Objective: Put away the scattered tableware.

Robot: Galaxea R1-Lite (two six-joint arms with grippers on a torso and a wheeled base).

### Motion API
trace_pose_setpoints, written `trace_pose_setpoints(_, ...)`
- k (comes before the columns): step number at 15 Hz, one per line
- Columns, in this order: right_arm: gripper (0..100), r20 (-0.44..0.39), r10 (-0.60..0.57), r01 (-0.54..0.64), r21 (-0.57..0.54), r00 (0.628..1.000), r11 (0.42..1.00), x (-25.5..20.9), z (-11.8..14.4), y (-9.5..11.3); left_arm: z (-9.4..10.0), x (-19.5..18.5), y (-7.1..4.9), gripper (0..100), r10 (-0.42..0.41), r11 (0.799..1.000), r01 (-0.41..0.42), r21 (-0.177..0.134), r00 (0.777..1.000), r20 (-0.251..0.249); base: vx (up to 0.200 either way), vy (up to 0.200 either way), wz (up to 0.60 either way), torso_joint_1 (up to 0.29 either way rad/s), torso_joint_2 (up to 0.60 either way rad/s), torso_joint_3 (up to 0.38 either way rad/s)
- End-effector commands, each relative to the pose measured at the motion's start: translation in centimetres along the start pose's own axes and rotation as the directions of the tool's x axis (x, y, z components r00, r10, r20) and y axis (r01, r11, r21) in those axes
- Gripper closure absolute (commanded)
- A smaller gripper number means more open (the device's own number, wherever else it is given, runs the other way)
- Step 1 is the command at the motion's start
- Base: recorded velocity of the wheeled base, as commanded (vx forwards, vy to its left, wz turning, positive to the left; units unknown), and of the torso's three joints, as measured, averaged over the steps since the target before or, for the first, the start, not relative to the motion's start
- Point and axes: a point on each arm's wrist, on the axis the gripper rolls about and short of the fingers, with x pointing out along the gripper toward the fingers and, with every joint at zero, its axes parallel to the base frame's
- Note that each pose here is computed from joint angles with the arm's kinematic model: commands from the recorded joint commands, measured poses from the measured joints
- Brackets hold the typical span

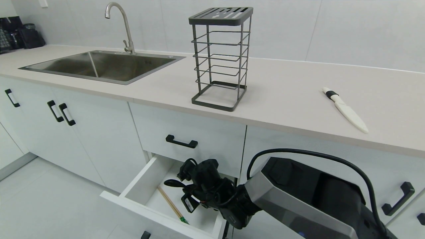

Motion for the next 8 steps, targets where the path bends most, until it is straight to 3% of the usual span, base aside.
trace_pose_setpoints(1,100,0.001,0.006,-0.006,-0.005,1.0,1.0,0.23,0.13,0.25,0.0,0.01,0.0,0,0.0,1.0,0.0,0.0,1.0,-0.001,0.0,0.0,0.0,0.0,0.0,0.0)
trace_pose_setpoints(3,100,-0.008,0.009,-0.009,0.002,1.0,1.0,0.24,0.09,0.26,0.0,0.01,0.0,0,0.0,1.0,0.0,0.0,1.0,-0.001,0.0,0.0,0.0,0.0,0.0,0.0)
trace_pose_setpoints(4,0,-0.01,0.012,-0.012,0.002,1.0,1.0,0.24,0.08,0.41,0.0,0.01,0.0,0,0.0,1.0,0.0,0.0,1.0,-0.001,0.0,0.0,0.0,0.0,0.0,0.0)
trace_pose_setpoints(8,0,-0.005,0.02,-0.02,-0.003,1.0,1.0,0.24,0.13,0.93,0.0,0.01,0.0,0,0.0,1.0,0.0,0.0,1.0,-0.001,0.0,0.0,0.0,0.0,0.0,0.0)
